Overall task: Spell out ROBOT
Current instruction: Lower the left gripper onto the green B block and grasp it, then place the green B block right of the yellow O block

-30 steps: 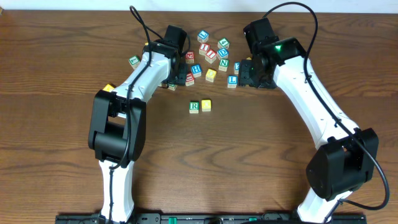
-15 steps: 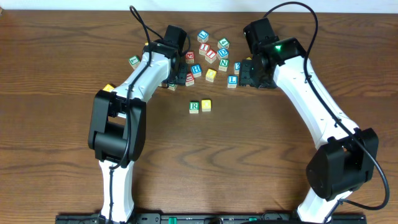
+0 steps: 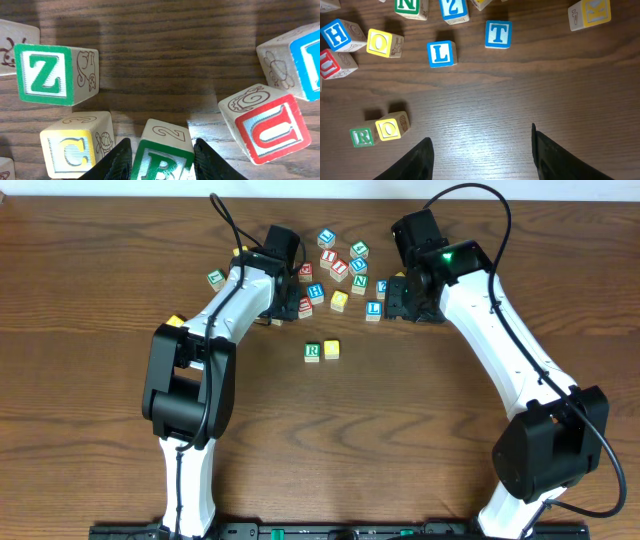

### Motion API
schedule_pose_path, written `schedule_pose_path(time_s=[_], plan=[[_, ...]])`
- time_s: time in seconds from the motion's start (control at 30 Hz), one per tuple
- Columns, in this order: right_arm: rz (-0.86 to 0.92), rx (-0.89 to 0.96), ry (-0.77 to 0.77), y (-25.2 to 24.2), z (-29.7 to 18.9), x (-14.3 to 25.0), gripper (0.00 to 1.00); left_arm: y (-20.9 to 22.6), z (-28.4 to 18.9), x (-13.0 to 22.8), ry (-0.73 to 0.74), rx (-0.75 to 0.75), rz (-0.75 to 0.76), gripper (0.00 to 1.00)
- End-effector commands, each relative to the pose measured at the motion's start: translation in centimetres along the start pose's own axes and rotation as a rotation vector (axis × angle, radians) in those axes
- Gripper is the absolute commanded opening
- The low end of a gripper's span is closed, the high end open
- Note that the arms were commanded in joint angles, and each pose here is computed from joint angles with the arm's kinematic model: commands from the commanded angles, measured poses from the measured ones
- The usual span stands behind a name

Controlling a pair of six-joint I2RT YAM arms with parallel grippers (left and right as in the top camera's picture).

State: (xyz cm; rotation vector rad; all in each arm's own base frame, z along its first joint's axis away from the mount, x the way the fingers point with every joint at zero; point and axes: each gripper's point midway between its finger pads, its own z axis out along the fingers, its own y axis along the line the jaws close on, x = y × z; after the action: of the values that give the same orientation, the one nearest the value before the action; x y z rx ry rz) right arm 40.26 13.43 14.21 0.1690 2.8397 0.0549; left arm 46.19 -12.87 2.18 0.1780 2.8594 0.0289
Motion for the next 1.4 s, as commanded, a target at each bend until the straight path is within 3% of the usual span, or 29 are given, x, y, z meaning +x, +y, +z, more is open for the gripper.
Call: schedule_pose_path(time_s=[0.0,0.57,0.67,0.9,1.03,1.23,1.37], plan=[[-0.002,0.011,-0.016,-0.4,-0.4,-0.4,0.58,0.3,0.9,0.9,0.034,-0.011,0.009,0.39],[-0.002,0.012,-0.016,-0.4,-0.4,-0.4,0.58,0.3,1.5,1.8,0.06,-0.015,-0.01,0.39],[-0.002,0.012,-0.016,-0.4,-0.4,-0.4,0.58,0.3,1.5,1.7,0.054,-0.014,-0.01,0.33],[-0.002,0.018,-0.02,-0.5,-0.4,-0.4,0.61,0.3,1.2,1.3,0.042,-0.013,-0.011,0.29],[-0.002,0.043,-0.031,-1.0,-0.4,-0.7,0.61,0.2,-0.8,-0.3,-0.003,-0.005,-0.015,0.28],[0.062,0.096,-0.072,-4.0,-0.3,-2.4,0.61,-0.4,-8.8,-3.0,-0.16,0.032,-0.055,0.28],[0.153,0.127,-0.074,-7.9,-0.2,-3.6,0.61,-4.0,-13.4,-2.4,-0.22,0.088,-0.081,0.28]])
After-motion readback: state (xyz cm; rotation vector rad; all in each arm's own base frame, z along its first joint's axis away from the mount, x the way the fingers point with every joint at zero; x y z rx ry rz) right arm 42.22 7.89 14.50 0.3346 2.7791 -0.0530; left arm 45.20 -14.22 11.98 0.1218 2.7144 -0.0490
